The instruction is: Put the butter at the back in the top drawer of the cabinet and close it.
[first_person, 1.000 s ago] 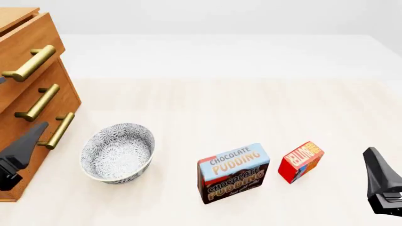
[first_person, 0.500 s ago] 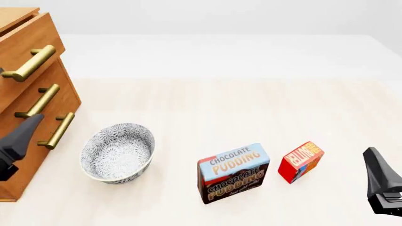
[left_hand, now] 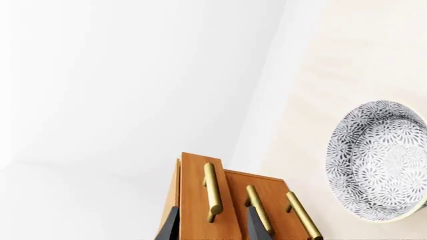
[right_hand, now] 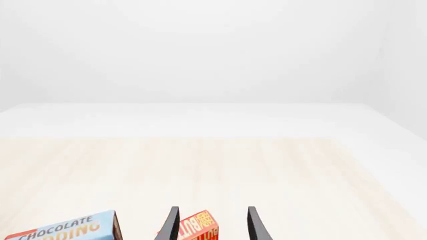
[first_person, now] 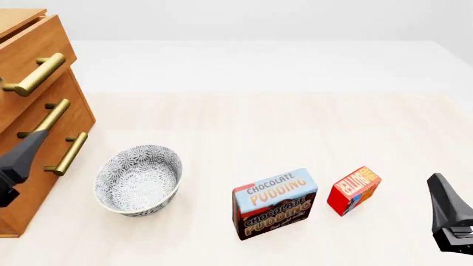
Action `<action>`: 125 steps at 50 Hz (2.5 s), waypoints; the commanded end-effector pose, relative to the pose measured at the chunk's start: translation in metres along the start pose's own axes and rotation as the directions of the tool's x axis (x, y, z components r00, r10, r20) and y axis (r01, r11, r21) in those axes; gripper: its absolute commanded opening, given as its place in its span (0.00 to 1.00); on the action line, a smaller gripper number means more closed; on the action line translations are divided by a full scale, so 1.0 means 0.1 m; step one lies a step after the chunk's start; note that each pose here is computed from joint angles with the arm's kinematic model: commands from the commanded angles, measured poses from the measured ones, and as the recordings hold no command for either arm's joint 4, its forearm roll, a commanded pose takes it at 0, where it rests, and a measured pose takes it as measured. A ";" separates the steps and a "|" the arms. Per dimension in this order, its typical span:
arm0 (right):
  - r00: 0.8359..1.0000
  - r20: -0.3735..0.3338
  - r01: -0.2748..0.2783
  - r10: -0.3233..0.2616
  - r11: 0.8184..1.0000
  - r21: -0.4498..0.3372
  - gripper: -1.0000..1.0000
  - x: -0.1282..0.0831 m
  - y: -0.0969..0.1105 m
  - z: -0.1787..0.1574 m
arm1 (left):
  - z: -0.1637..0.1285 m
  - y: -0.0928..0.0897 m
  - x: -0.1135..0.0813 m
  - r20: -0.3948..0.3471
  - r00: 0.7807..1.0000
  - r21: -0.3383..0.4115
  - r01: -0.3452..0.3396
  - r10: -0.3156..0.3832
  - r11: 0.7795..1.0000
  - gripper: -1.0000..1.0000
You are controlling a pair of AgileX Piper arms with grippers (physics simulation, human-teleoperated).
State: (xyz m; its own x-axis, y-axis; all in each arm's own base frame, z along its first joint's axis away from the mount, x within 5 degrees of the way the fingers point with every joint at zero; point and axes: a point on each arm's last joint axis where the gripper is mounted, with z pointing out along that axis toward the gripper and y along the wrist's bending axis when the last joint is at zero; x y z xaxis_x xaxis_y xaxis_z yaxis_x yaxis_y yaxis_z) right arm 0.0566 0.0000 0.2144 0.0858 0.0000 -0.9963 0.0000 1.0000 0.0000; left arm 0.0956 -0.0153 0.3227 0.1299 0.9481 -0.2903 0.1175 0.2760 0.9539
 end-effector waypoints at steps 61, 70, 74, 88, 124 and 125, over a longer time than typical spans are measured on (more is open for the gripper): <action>1.000 0.000 0.000 0.000 1.000 0.000 1.00 0.00 0.00 0.00 | 0.25 0.01 0.14 -0.111 0.994 -0.010 -0.019 0.018 1.000 1.00; 1.000 0.000 0.000 0.000 1.000 0.000 1.00 0.00 0.00 0.00 | 0.27 0.00 0.15 -0.121 0.992 -0.007 -0.020 0.019 1.000 1.00; 1.000 0.000 0.000 0.000 1.000 0.000 1.00 0.00 0.00 0.00 | 0.28 0.00 0.16 -0.126 0.992 -0.007 -0.019 0.018 1.000 1.00; 1.000 0.000 0.000 0.000 1.000 0.000 1.00 0.00 0.00 0.00 | 0.33 -0.02 0.21 -0.150 0.989 -0.005 -0.019 0.018 1.000 1.00; 1.000 0.000 0.000 0.000 1.000 0.000 1.00 0.00 0.00 0.00 | 0.42 -0.01 0.31 -0.213 0.977 -0.011 -0.008 0.006 1.000 1.00; 1.000 0.000 0.000 0.000 1.000 0.000 1.00 0.00 0.00 0.00 | 0.43 -0.01 0.31 -0.214 0.977 -0.011 -0.007 0.004 1.000 1.00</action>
State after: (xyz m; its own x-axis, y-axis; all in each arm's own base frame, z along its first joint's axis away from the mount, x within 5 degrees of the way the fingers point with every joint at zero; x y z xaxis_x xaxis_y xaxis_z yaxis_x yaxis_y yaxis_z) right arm 0.0566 0.0000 0.2144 0.0858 0.0000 -0.9963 0.0000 1.0000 0.0000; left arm 0.1394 0.0049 0.3103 -0.0656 0.9626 -0.2628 0.1071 0.2686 0.9573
